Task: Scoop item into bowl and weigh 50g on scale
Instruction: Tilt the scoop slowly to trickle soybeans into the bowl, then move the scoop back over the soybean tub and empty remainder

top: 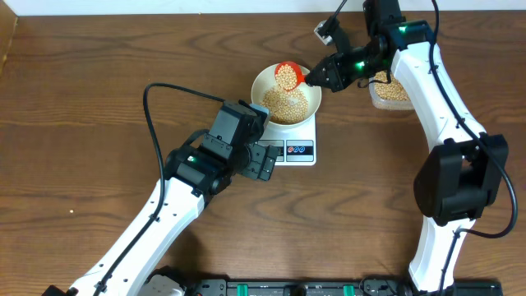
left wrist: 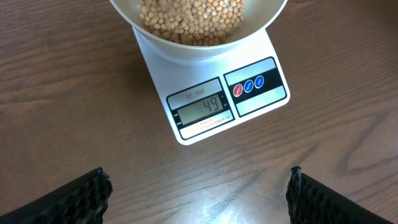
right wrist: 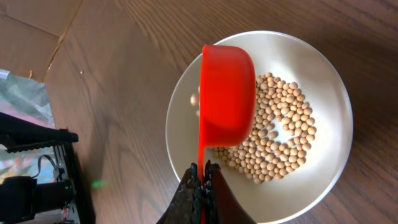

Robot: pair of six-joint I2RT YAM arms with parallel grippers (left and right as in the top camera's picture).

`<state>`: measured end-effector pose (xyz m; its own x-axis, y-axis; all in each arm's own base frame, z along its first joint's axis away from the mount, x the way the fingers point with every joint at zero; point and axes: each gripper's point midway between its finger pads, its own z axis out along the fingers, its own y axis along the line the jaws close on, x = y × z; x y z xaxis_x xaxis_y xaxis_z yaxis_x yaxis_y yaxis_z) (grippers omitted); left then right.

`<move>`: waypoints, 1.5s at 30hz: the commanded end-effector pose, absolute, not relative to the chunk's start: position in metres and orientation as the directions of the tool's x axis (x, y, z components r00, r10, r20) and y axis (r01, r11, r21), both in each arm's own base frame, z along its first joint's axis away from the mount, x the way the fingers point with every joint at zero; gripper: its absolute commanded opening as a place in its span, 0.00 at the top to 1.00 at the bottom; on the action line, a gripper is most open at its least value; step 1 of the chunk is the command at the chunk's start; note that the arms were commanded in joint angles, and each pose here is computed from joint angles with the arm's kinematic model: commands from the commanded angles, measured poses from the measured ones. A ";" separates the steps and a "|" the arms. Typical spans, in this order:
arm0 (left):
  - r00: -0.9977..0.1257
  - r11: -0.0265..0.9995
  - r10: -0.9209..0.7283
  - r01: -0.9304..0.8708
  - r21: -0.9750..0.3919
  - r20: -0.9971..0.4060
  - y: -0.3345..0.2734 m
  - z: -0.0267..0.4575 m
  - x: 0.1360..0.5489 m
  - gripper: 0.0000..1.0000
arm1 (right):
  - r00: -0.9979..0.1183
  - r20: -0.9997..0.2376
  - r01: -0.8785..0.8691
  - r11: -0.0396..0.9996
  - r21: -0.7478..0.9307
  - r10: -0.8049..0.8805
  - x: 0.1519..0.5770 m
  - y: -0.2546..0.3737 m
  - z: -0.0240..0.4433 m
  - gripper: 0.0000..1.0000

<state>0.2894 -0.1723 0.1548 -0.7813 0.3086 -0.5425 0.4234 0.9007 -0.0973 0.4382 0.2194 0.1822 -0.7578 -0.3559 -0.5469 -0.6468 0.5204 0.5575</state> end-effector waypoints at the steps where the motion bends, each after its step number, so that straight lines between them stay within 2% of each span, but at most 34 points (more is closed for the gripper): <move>1: -0.778 0.906 0.307 0.415 -0.082 -0.549 -0.168 0.157 0.291 0.08 | -0.738 -0.584 -0.669 0.479 0.568 -0.338 0.435 0.227 0.205 0.99; 12: -0.778 0.906 0.307 0.415 -0.082 -0.549 -0.168 0.157 0.291 0.08 | -0.839 -0.517 -0.534 0.432 0.727 -0.168 0.444 0.204 0.227 0.99; 18: -0.778 0.906 0.307 0.415 -0.082 -0.549 -0.168 0.157 0.291 0.08 | -0.848 -0.522 -0.519 0.338 0.785 -0.089 0.448 0.183 0.248 0.99; 21: -0.778 0.906 0.307 0.415 -0.082 -0.549 -0.168 0.157 0.291 0.07 | -0.858 -0.512 -0.498 0.324 0.804 -0.047 0.451 0.165 0.253 0.99; 29: -0.778 0.906 0.307 0.415 -0.082 -0.549 -0.168 0.157 0.291 0.08 | -0.859 -0.510 -0.456 0.393 0.799 0.041 0.447 0.099 0.261 0.99; 38: -0.778 0.906 0.307 0.415 -0.082 -0.549 -0.168 0.157 0.291 0.08 | -0.857 -0.493 -0.311 0.614 0.726 0.149 0.432 0.002 0.260 0.99; 45: -0.778 0.906 0.307 0.415 -0.082 -0.549 -0.168 0.157 0.291 0.08 | -0.879 -0.450 -0.193 0.744 0.640 0.159 0.428 -0.036 0.237 0.99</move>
